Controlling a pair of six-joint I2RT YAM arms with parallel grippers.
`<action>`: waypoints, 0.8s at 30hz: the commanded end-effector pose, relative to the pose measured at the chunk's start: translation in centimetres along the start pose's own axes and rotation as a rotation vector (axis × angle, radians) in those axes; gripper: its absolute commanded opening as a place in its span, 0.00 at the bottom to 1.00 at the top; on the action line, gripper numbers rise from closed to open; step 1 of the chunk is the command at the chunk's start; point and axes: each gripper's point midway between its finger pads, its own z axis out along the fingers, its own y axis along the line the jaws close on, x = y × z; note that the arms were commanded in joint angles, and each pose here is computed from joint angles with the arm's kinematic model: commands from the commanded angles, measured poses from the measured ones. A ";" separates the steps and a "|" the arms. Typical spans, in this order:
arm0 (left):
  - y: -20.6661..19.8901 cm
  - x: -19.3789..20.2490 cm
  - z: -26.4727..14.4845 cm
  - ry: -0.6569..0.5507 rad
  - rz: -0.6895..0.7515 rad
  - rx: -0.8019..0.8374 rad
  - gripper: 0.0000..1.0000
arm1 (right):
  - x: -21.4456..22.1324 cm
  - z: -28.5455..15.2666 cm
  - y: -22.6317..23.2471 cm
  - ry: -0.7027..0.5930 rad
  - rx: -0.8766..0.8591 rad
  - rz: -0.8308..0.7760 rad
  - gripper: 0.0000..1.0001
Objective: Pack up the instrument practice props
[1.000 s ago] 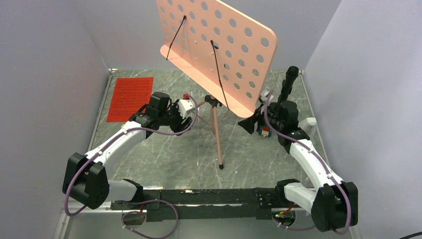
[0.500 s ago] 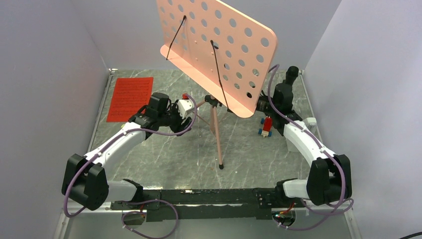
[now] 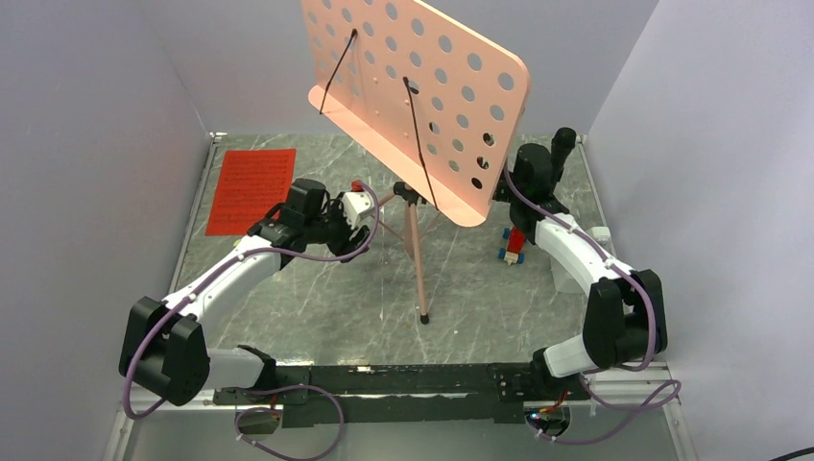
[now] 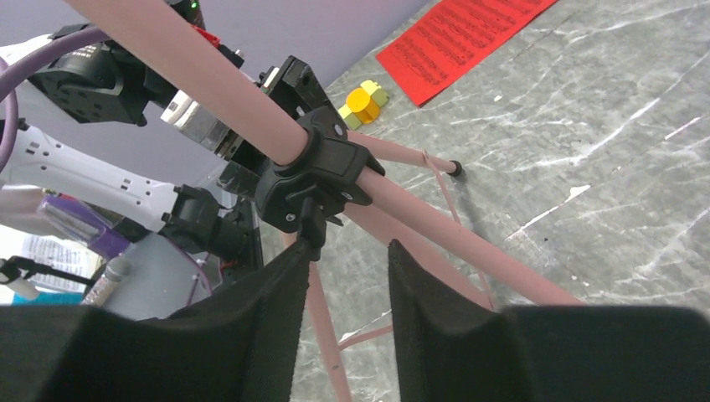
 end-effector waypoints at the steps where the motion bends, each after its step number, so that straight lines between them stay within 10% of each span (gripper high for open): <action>1: 0.6 -1.4 -0.6 -0.045 0.019 -0.024 0.68 | -2.0 1.0 2.0 -0.013 -0.083 -0.127 0.37; 17: 0.8 -1.2 -0.7 -0.044 0.016 -0.029 0.68 | -1.8 1.1 3.4 -0.008 -0.166 -0.147 0.44; 24: 0.7 -1.1 -0.8 -0.042 0.015 -0.030 0.68 | -1.6 1.9 3.0 0.021 -0.152 -0.238 0.24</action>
